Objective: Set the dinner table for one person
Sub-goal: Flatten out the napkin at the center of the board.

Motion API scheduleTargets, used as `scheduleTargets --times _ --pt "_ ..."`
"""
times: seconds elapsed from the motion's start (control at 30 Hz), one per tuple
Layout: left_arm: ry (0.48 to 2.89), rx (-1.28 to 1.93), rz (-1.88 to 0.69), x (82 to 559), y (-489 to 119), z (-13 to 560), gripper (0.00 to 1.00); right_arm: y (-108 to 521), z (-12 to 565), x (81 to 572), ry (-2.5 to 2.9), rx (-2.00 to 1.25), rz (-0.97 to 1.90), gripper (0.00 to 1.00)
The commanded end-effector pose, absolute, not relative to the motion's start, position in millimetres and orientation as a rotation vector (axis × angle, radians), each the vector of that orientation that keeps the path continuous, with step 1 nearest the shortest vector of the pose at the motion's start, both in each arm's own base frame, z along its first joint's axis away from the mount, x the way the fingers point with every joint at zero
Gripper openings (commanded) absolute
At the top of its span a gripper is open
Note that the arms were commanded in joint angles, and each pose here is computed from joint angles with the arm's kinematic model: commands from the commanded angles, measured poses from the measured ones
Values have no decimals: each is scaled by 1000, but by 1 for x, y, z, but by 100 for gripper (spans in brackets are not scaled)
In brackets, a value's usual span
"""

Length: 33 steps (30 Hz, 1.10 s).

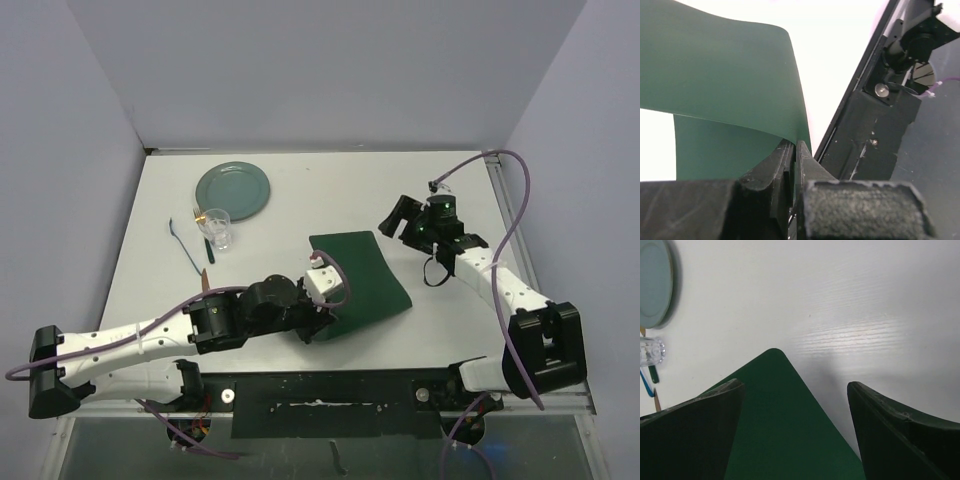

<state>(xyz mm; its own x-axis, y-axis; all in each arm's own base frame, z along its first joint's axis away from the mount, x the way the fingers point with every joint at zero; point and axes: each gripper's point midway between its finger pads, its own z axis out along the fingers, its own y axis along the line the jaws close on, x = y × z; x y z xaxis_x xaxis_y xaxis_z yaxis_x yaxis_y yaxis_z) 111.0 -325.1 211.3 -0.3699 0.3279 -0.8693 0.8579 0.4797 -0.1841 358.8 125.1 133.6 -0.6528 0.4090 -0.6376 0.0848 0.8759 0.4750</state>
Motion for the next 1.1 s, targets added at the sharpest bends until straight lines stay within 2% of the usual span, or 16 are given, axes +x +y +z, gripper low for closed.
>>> scheduleTargets --times 0.0,0.27,0.37,0.57,0.73,0.97,1.07 --pt "1772 1014 -976 98 -339 243 0 156 161 374 2174 260 756 85" --pt "1789 1057 -1014 90 -343 231 0 166 176 384 2168 200 802 83" --pt "1685 971 -1054 94 -339 259 0 162 171 382 2182 203 771 83" --pt "1496 669 -948 139 -311 347 0 158 155 379 2210 227 743 82" --pt "1425 436 -895 167 -293 390 0 156 151 377 2217 235 730 82" --pt "1511 80 -747 214 -260 383 0 145 151 373 2222 236 659 82" --pt "1592 -30 -588 234 -248 365 0 141 156 373 2214 243 628 82"
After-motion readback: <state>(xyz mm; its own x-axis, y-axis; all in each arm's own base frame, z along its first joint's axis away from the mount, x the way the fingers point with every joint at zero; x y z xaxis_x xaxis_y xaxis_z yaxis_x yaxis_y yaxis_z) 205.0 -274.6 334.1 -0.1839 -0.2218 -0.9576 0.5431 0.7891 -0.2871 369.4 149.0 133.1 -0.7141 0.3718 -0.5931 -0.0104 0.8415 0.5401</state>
